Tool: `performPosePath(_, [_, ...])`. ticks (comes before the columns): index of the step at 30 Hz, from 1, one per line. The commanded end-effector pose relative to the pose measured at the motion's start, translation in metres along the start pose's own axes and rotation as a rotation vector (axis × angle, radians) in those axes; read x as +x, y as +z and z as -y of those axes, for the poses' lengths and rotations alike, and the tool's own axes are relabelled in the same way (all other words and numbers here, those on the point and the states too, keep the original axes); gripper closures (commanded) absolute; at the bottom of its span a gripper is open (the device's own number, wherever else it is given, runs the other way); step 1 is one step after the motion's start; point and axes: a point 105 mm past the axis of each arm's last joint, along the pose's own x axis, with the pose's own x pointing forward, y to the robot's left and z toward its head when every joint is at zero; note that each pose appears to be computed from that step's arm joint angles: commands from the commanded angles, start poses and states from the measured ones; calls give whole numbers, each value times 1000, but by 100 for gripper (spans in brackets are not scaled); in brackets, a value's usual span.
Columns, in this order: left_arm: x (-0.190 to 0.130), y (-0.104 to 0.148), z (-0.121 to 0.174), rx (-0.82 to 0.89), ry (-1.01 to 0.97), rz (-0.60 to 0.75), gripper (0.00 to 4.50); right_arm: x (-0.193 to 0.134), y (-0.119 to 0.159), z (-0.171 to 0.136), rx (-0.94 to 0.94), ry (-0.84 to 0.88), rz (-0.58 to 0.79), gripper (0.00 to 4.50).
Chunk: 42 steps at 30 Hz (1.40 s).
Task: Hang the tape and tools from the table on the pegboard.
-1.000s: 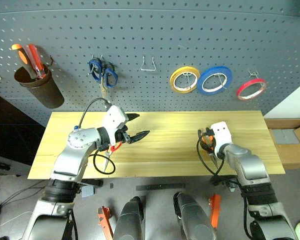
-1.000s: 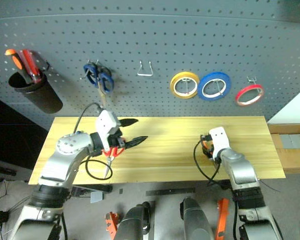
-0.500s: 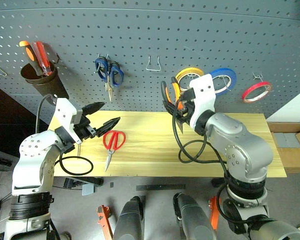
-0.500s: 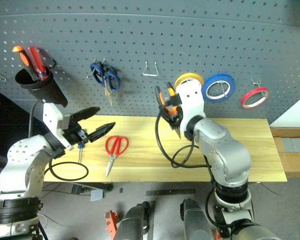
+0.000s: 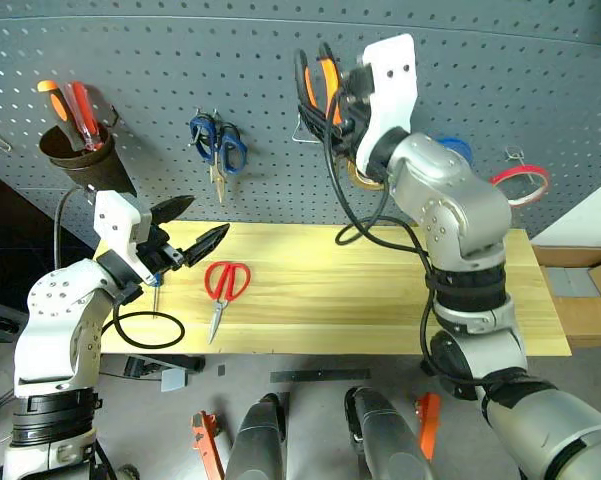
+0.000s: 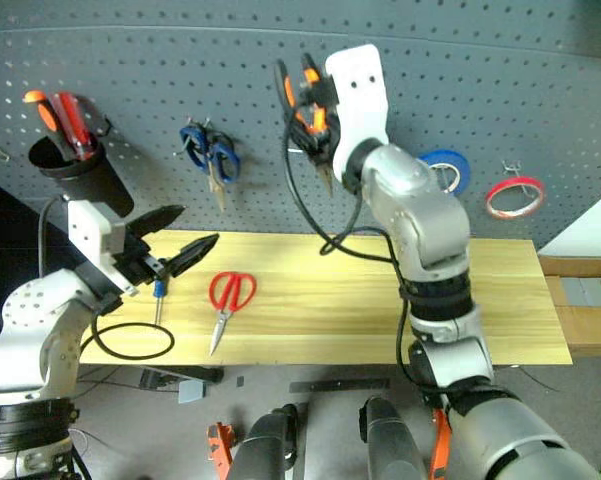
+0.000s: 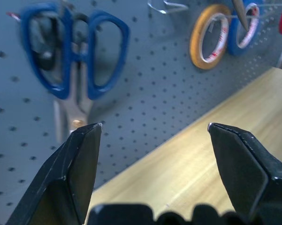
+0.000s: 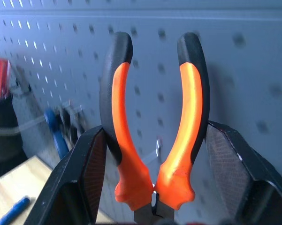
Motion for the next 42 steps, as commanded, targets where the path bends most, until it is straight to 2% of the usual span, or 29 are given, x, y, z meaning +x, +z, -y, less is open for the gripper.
performPosePath(1, [0, 19, -5, 63, 15, 35, 60, 7, 34, 0, -2, -11, 131, 182])
performPosePath(9, [4, 22, -6, 80, 26, 41, 60, 22, 58, -2, 7, -66, 262, 182])
performPosePath(16, [10, 24, -3, 86, 15, 48, 60, 24, 58, -3, -34, -91, 312, 182])
performPosePath(23, [21, 27, -2, 88, -1, 69, 60, 23, 30, -1, -163, -106, 298, 182])
performPosePath(34, [38, 30, -2, 106, 8, 108, 60, 20, 5, -2, -227, -123, 321, 182])
performPosePath(42, [46, 28, -9, 85, 62, 110, 60, 25, -39, -2, -218, -106, 171, 182])
